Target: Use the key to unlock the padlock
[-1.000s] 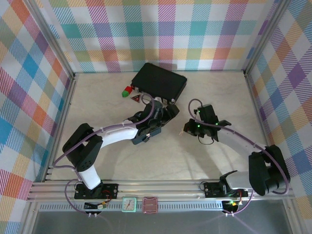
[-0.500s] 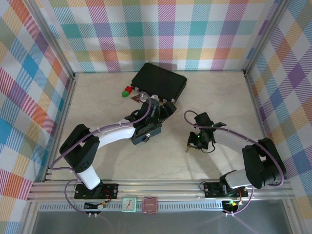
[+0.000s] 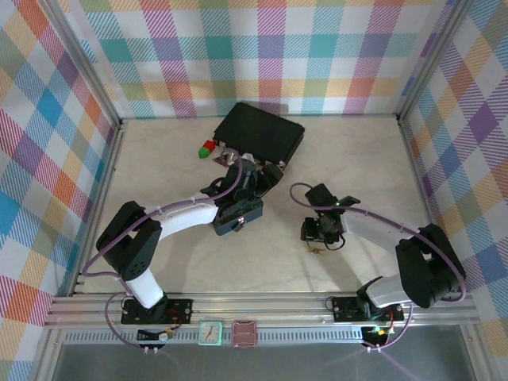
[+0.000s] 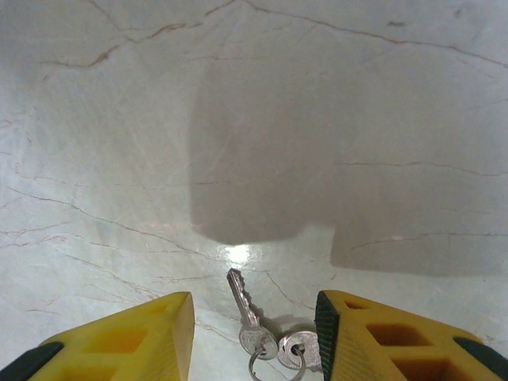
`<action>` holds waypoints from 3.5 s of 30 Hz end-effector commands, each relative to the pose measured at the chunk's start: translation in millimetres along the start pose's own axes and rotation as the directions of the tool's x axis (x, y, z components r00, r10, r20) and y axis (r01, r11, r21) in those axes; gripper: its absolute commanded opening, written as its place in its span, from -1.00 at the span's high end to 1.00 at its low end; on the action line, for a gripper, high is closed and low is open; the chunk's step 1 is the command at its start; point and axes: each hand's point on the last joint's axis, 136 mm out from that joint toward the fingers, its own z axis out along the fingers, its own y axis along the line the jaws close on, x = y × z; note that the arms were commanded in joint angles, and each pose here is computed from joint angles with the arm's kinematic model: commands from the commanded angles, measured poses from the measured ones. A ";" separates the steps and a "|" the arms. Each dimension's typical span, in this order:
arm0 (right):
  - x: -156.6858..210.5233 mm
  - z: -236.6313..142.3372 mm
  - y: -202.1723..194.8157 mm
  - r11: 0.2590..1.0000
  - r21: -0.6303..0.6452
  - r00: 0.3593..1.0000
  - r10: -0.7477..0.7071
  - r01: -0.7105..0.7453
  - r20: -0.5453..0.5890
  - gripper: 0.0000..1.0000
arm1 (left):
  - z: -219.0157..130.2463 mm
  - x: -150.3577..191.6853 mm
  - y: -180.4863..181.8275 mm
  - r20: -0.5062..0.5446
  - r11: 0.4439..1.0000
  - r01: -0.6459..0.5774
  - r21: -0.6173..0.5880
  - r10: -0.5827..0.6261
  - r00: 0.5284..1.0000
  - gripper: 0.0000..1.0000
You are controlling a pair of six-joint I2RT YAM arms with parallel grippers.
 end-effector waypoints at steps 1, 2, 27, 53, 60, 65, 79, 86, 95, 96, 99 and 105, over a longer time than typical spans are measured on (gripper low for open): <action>8.7 0.6 -9.9 0.993 0.110 0.999 -0.047 0.049 -0.020 0.08 | -8.9 -8.4 3.9 0.021 1.000 -0.007 -0.004 0.007 1.000 -0.43; 11.0 1.9 -9.7 0.992 0.116 0.998 -0.052 0.054 -0.023 0.09 | -9.5 -9.5 5.6 0.024 1.000 -0.005 -0.008 0.005 1.000 -0.43; 53.2 12.7 -11.0 0.985 0.159 0.995 -0.053 0.066 -0.081 0.21 | -14.2 -23.8 10.4 0.042 1.000 0.020 -0.013 -0.019 0.999 -0.43; -33.8 -30.8 20.9 0.973 -0.178 0.978 -0.115 0.146 0.175 1.00 | -16.3 -19.1 -0.9 0.013 0.996 0.066 0.052 -0.066 0.998 -0.44; -66.5 -74.2 45.0 0.905 -0.310 0.931 -0.193 0.291 0.309 1.00 | -14.8 -9.9 -21.7 -0.029 0.987 0.090 0.132 -0.087 0.996 -0.43; -81.9 -98.6 66.2 0.841 -0.358 0.869 -0.232 0.405 0.437 1.00 | -7.3 10.0 -32.6 -0.084 0.982 0.098 0.162 -0.085 0.993 -0.40; -103.2 -123.3 71.1 0.815 -0.476 0.831 -0.013 0.330 0.556 1.00 | 4.3 29.4 -31.3 -0.123 0.974 0.148 0.172 -0.128 0.984 -0.37; -105.0 -145.5 75.1 0.744 -0.593 0.816 0.115 0.308 0.567 1.00 | -1.1 25.0 -48.1 -0.102 0.951 0.157 0.265 -0.134 0.986 -0.34; -118.7 -159.3 79.3 0.744 -0.556 0.770 0.089 0.371 0.632 1.00 | -2.8 27.4 -47.4 -0.124 0.962 0.178 0.208 -0.154 0.980 -0.26; -120.3 -158.1 80.0 0.747 -0.550 0.773 0.077 0.373 0.629 1.00 | -1.0 29.5 -44.3 -0.135 0.965 0.183 0.185 -0.160 0.978 -0.26; -123.2 -156.9 82.1 0.749 -0.543 0.779 0.058 0.379 0.624 1.00 | 2.0 31.1 -37.0 -0.140 0.969 0.198 0.149 -0.177 0.974 -0.28; -124.2 -131.6 65.4 0.826 -0.498 0.835 0.064 0.263 0.547 1.00 | 16.2 30.6 -24.0 -0.202 0.945 0.308 0.107 -0.283 0.938 -0.31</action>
